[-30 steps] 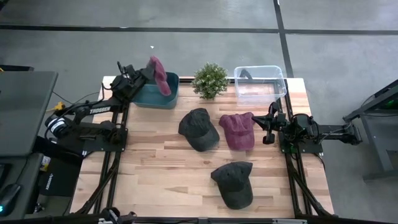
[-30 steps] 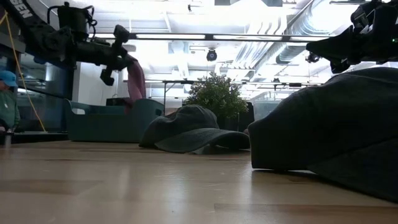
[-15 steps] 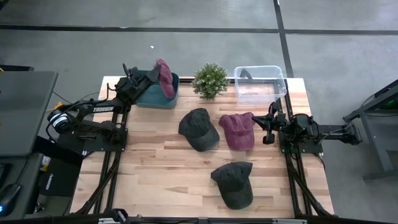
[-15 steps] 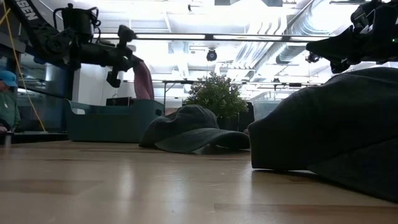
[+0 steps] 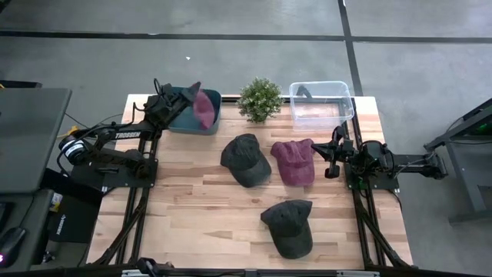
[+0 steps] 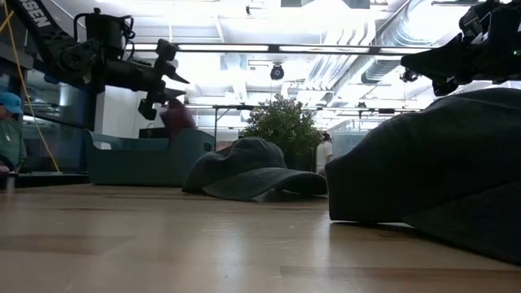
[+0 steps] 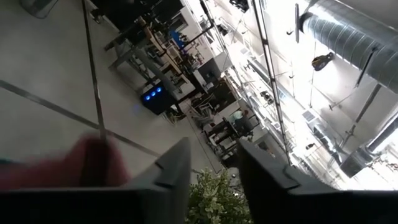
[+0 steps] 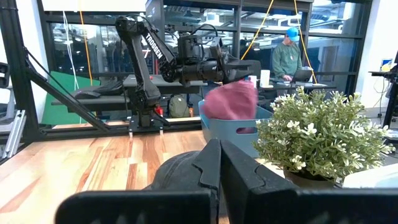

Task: Pick & Place hat
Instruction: Put the bottom dark red cap into the blue bin

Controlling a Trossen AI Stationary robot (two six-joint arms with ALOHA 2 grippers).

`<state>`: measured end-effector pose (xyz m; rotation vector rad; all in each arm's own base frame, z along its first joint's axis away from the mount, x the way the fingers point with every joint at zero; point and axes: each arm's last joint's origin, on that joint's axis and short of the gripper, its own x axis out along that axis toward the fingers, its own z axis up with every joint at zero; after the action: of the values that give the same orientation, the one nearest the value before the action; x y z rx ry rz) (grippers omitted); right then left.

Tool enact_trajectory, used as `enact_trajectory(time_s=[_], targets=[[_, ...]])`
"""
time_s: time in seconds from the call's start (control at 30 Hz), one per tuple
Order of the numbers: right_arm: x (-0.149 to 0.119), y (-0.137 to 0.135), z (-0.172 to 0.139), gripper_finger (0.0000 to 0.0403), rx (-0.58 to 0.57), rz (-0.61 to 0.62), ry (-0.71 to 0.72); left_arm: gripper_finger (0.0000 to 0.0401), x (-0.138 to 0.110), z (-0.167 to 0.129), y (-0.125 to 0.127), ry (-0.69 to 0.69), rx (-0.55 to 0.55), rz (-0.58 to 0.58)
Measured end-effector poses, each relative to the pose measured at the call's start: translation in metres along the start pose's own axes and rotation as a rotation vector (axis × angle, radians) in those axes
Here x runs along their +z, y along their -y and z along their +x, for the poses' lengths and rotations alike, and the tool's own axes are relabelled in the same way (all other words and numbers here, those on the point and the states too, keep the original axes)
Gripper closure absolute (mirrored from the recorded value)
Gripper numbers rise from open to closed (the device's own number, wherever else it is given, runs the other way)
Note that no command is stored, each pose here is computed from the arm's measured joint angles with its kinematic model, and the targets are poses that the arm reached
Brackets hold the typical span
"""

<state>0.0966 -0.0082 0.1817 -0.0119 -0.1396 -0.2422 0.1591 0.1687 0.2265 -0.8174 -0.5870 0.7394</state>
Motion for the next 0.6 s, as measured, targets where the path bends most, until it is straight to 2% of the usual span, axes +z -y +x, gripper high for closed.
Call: enact_trajectory(time_s=[0.13,0.27,0.5,0.6], targets=[[0.000,0.000,0.000,0.0402,0.000,0.000,0.000,0.0203,0.003,-0.001,0.003,0.003,-0.019,0.001],[0.000,0.000,0.000,0.0402,0.000,0.000,0.000,0.0167,0.008,-0.005,0.009,0.042,-0.035,0.044],[0.000,0.000,0.000,0.0402,0.000,0.000,0.000,0.0158,0.023,-0.016,0.022,0.176,-0.003,0.151],[0.000,0.000,0.000,0.0402,0.000,0.000,0.000,0.0158,0.026,-0.021,0.025,0.172,0.022,0.175]])
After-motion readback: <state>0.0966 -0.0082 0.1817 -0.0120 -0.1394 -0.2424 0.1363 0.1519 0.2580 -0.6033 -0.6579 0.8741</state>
